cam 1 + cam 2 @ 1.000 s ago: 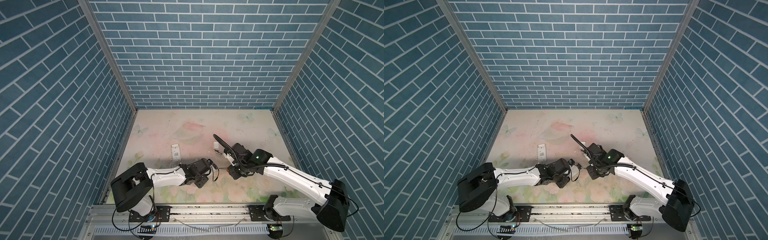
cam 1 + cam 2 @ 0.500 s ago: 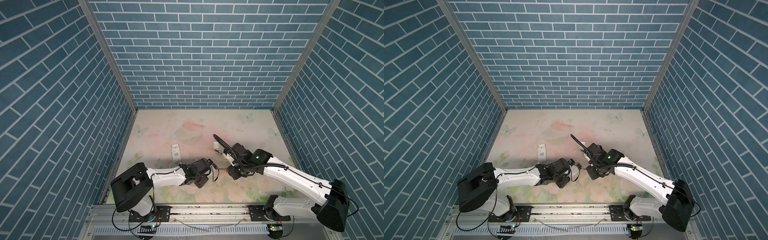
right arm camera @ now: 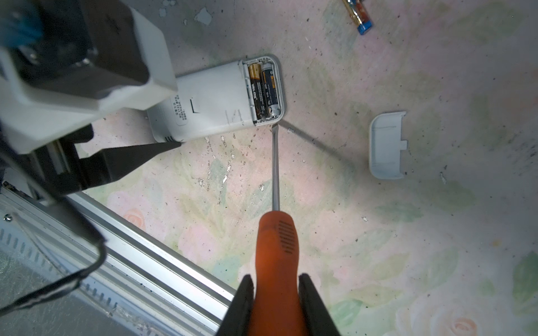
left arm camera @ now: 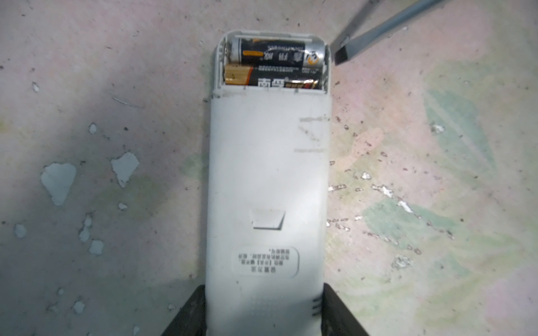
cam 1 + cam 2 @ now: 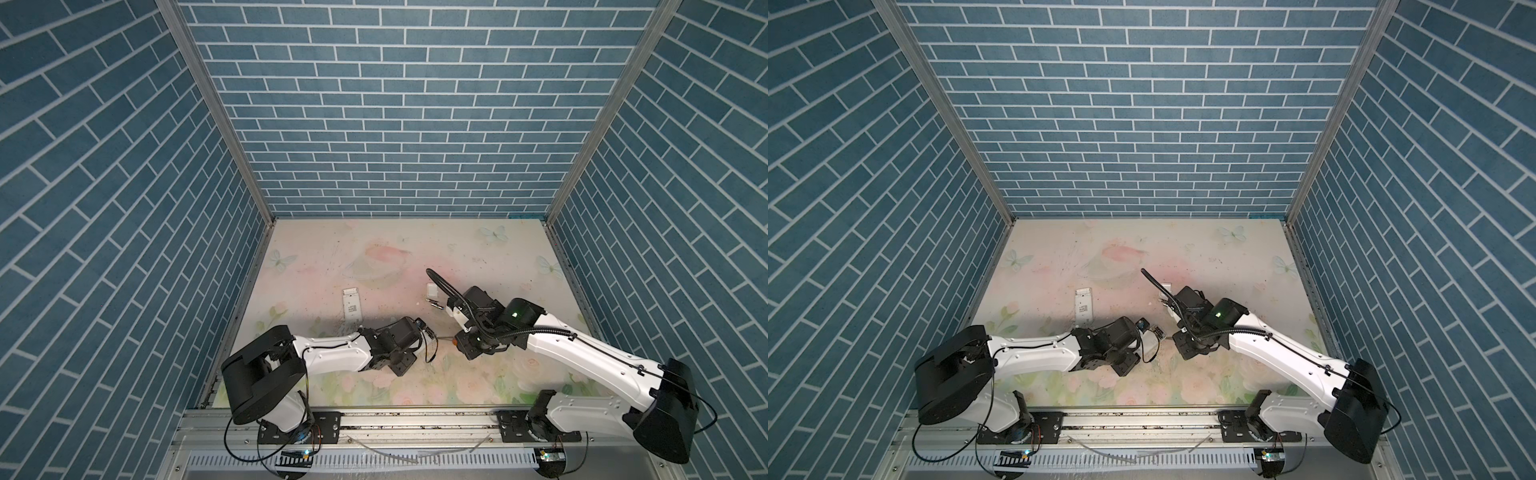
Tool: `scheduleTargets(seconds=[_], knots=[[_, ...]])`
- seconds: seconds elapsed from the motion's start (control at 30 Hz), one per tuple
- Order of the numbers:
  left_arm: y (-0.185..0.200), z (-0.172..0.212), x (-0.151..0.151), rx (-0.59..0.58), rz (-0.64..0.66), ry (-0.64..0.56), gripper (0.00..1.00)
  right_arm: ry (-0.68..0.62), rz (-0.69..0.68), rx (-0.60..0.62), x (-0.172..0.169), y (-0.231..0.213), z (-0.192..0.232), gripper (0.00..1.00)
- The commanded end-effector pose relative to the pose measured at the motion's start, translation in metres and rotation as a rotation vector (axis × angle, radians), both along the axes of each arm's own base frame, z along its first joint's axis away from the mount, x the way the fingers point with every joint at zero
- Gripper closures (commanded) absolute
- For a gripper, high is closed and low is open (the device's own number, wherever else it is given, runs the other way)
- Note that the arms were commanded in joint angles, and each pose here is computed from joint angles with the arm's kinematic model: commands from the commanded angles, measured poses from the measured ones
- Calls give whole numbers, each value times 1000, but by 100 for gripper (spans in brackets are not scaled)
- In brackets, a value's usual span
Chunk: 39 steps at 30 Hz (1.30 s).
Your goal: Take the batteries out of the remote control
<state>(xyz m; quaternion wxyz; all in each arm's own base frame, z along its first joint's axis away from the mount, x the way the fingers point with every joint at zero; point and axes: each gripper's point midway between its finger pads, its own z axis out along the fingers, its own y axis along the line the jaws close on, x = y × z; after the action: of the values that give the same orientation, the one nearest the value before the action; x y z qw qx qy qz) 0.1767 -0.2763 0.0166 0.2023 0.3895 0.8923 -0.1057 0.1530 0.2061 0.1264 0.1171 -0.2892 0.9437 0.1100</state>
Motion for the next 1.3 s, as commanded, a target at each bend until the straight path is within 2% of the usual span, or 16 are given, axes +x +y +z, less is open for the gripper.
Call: scheduleTargets(seconds=[0.0, 1.27], knots=[[20, -26, -29, 88, -38, 118, 87, -11, -30, 20, 3, 1, 8, 100], [20, -27, -30, 90, -42, 119, 88, -32, -20, 30, 12, 8, 17, 100]])
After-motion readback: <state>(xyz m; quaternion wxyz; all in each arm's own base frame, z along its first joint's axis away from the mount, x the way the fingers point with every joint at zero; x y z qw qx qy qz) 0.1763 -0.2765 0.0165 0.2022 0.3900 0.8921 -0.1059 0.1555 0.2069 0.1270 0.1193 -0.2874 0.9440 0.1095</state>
